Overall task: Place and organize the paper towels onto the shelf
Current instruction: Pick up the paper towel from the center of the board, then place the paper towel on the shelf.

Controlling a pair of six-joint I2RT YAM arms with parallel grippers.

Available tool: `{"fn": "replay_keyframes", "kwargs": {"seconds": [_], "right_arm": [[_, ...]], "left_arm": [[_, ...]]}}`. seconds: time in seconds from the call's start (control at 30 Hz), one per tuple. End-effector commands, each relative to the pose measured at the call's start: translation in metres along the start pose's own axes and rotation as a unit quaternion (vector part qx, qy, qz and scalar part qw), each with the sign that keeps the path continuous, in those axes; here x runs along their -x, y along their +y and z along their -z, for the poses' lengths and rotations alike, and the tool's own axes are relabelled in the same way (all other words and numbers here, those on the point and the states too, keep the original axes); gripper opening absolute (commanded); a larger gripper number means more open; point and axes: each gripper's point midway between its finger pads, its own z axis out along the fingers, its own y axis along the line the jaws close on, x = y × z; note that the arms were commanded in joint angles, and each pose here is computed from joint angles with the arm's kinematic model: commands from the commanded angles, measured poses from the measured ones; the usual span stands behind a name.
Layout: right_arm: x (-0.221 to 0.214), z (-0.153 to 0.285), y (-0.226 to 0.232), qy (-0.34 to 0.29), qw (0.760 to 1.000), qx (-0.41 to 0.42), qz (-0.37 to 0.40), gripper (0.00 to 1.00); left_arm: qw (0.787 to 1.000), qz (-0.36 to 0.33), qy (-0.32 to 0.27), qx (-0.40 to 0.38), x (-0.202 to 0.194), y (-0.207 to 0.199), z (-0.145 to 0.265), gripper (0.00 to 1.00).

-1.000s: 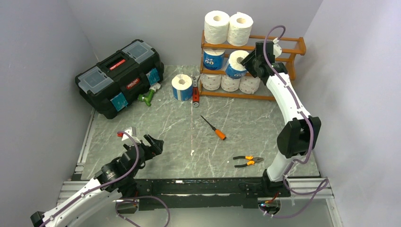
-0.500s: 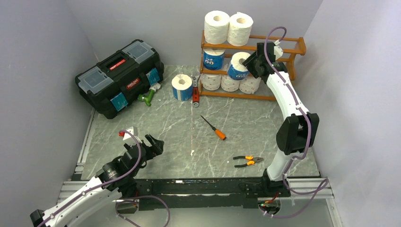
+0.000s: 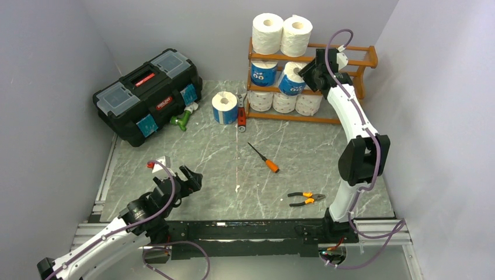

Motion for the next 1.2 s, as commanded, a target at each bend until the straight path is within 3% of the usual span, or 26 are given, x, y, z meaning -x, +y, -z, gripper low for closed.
{"fn": "replay_keyframes", "kwargs": {"seconds": [0.0,0.33,0.6,1.17], "right_arm": [[0.025,0.004,0.034,-0.029,0.998,0.052,-0.028,0.24],[0.027,0.001,0.04,-0.029,0.997,0.059,-0.03,0.28],[0.039,0.007,0.039,-0.053,0.997,0.053,-0.012,0.2],[0.047,-0.002,0.038,-0.08,0.996,0.043,-0.006,0.17]], "left_arm": [[1.0,0.014,-0.013,-0.017,0.013,-0.014,0.003,0.93],[1.0,0.012,-0.011,-0.017,0.012,-0.016,0.001,0.93],[1.0,0.012,-0.012,-0.019,0.011,-0.017,-0.001,0.93],[1.0,0.014,-0.007,-0.019,0.009,-0.019,-0.002,0.92]]}}
